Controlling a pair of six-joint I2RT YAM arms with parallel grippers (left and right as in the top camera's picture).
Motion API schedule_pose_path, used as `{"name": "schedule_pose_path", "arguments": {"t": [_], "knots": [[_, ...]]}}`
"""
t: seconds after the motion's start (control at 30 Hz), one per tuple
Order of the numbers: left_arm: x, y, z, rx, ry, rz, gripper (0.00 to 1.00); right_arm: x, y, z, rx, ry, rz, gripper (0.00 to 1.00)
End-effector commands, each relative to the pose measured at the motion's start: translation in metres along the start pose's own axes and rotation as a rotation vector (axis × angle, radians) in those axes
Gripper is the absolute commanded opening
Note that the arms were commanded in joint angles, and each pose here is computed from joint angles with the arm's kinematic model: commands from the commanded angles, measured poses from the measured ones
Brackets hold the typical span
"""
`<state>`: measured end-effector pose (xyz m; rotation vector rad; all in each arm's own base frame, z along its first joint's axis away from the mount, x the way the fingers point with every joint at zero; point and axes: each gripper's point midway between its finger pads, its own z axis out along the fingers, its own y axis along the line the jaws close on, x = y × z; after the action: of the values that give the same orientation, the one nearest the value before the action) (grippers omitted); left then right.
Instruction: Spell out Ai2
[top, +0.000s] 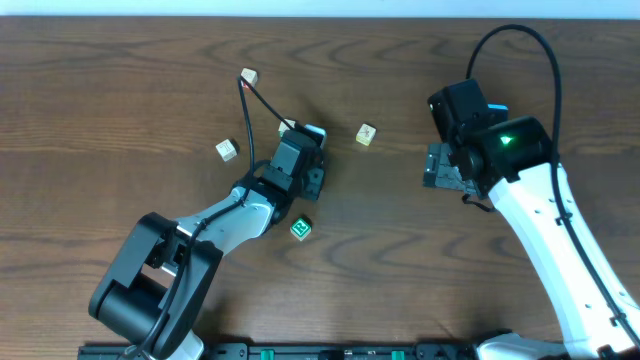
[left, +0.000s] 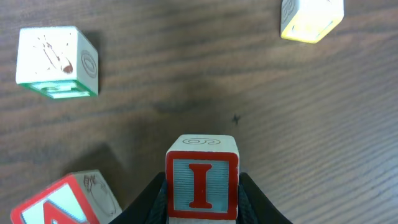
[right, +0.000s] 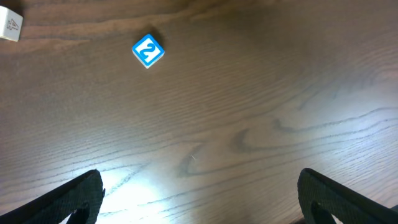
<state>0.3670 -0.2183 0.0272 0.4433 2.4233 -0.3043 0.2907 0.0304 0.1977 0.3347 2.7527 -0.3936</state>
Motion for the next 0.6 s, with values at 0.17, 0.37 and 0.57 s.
{"name": "schedule_pose_path", "arguments": {"t": [0.17,0.37,0.57], "knots": [[0.0050,0.0037,0.0022,-0.029,0.029,-0.009,0.25,-0.0022,-0.0059,0.0006,0.023,-0.009,0.015,0.99],[0.0074,0.0029,0.0021,-0.024,0.040,-0.008,0.37,-0.0023,-0.0059,0.0005,0.023,-0.010,0.015,0.99],[0.0049,0.0025,0.0022,-0.022,0.029,-0.008,0.46,-0.0021,-0.0059,0.0006,0.023,-0.009,0.014,0.99]]}}
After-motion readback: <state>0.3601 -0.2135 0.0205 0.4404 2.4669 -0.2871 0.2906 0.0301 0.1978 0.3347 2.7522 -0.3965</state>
